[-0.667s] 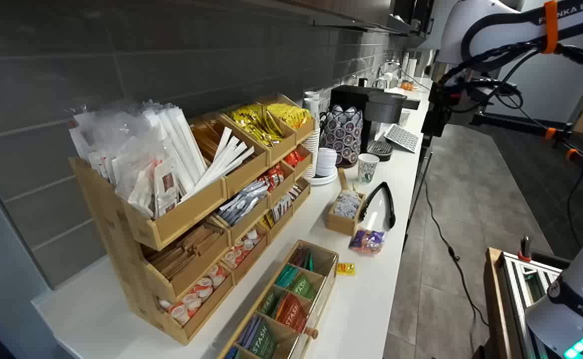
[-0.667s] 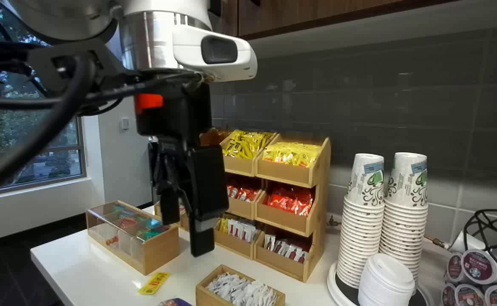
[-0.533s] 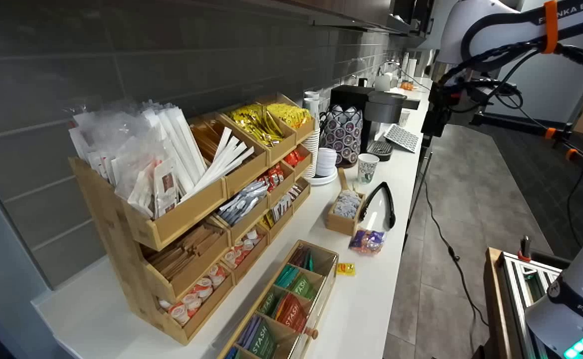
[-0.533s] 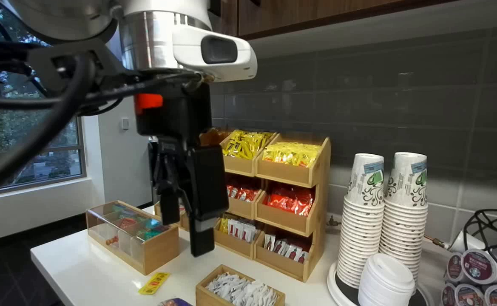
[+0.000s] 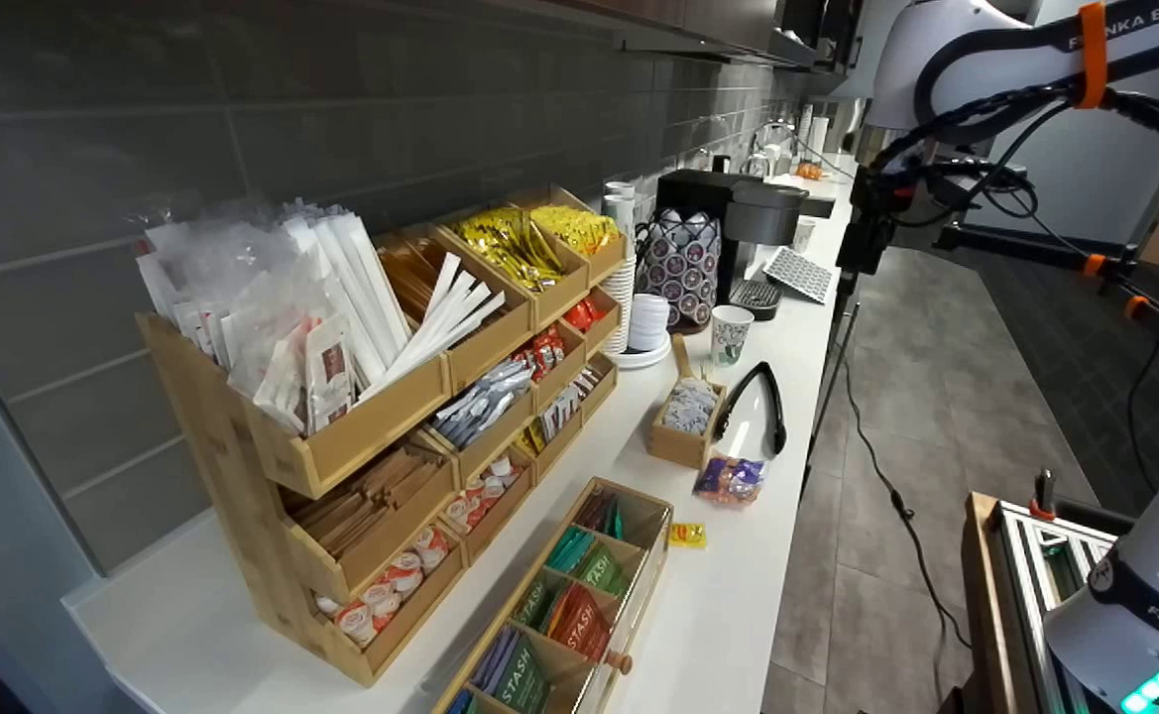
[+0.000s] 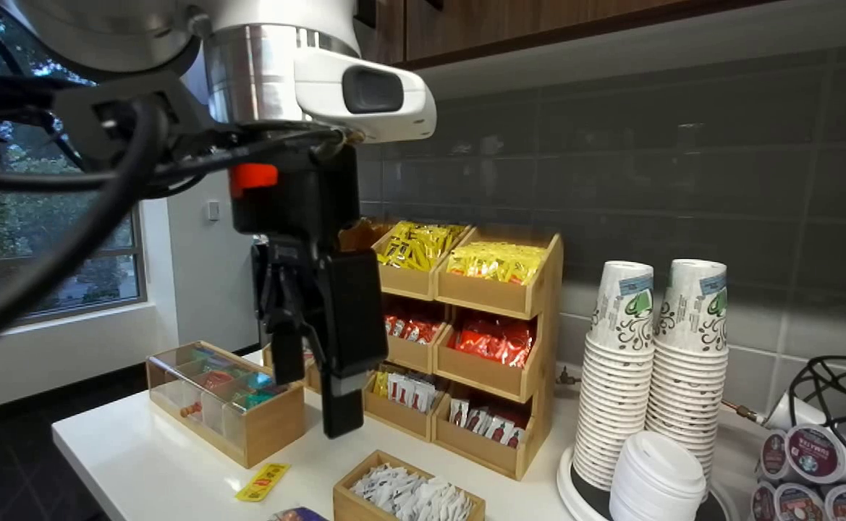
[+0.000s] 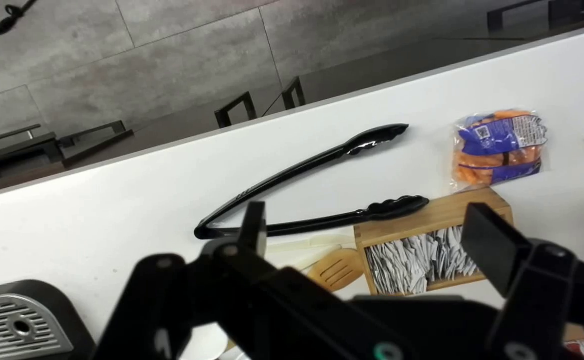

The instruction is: Put the yellow sachet on the top rack

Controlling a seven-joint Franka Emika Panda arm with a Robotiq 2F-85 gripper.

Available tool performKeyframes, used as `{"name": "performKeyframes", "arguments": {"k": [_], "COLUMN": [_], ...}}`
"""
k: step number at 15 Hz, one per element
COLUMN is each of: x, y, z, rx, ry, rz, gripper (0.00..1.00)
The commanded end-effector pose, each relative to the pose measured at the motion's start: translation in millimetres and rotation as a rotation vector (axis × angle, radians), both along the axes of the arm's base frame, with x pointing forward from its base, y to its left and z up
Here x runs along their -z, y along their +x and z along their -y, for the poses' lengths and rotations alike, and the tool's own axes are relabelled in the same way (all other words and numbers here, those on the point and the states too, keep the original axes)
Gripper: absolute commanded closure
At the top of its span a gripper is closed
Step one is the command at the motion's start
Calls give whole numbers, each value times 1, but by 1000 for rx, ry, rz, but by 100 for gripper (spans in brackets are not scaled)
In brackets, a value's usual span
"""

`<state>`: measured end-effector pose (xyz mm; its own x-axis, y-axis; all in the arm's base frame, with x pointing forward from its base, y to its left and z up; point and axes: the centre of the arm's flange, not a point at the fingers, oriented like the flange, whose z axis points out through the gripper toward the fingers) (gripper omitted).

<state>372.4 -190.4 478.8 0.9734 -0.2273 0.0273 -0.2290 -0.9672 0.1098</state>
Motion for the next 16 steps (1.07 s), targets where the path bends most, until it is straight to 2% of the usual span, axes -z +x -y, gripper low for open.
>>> {"name": "performKeyframes", "arguments": {"k": [1, 5, 8, 16], "x": [44, 111, 156, 237], "y": [25, 47, 52, 69], "z": [-27, -67, -86, -141], "rx": [-95, -273, -394, -602], "ry": [18, 75, 99, 28], "rz": [-60, -147, -207, -220], "gripper": [0, 0, 0, 0]}}
